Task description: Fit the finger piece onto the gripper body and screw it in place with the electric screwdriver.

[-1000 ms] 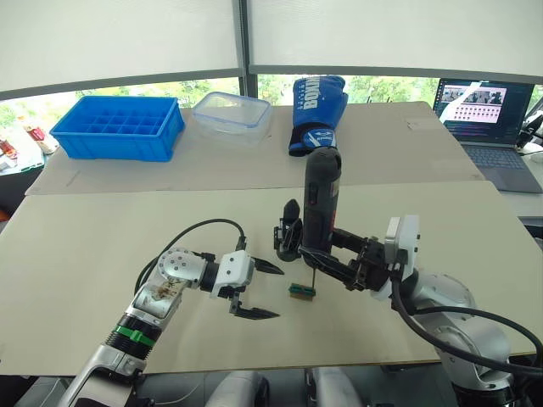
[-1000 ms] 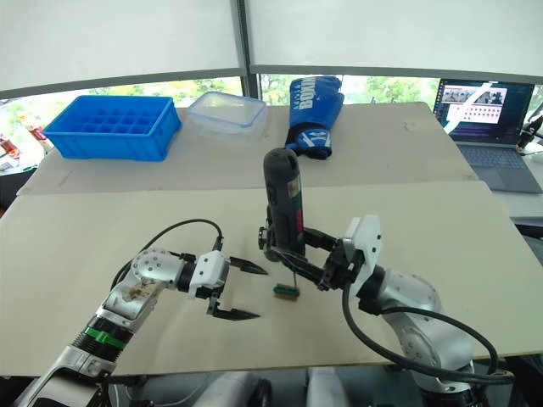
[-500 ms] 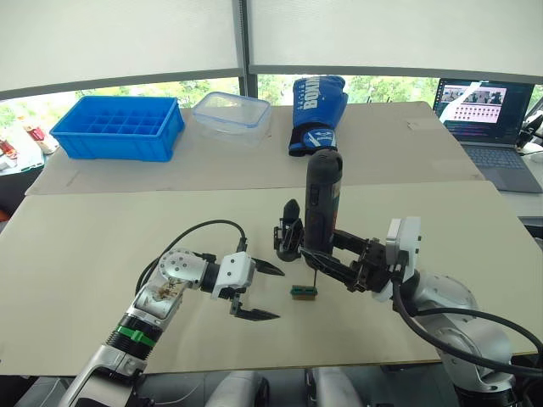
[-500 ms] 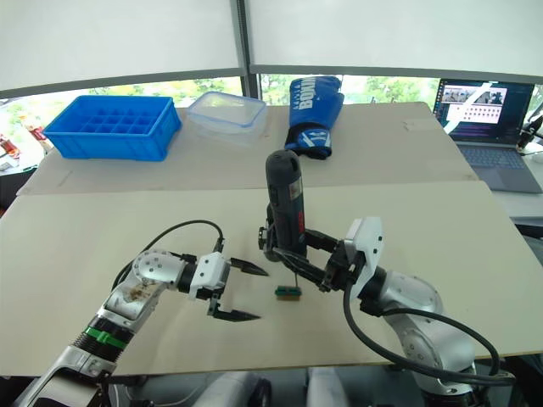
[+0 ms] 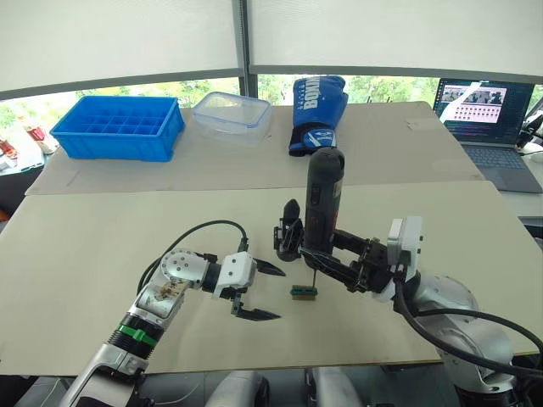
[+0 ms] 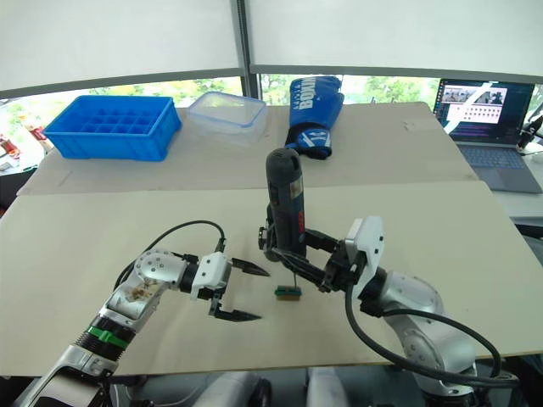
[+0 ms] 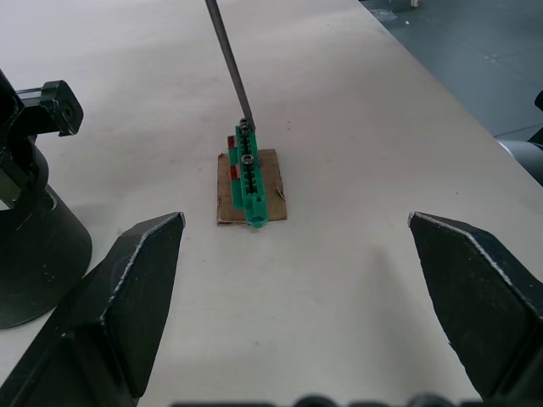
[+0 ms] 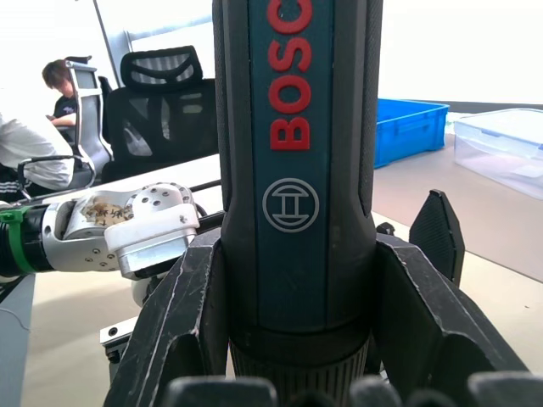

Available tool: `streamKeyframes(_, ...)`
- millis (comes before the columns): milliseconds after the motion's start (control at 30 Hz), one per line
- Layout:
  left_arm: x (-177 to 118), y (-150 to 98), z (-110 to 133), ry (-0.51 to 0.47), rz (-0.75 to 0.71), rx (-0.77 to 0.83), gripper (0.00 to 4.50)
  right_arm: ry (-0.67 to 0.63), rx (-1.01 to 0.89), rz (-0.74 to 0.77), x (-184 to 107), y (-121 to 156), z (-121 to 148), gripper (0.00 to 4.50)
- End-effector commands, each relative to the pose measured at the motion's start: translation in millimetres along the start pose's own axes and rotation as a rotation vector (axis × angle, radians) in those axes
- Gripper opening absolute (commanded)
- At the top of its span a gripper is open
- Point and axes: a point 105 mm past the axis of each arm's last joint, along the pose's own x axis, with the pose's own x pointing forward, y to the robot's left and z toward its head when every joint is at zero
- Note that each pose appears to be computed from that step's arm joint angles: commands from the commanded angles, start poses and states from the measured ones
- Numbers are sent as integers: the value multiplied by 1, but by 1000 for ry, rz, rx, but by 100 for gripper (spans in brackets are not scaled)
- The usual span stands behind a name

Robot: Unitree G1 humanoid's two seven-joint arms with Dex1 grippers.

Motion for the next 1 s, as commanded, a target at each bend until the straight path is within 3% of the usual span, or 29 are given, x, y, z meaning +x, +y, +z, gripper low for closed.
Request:
streamKeyframes(33,1,3,8,-16,2,45,450,-61,-50,33,1,8,19,191)
streamKeyframes(1000,3,5,9,-19,8,50,450,-20,3,25,-1,5,7,191)
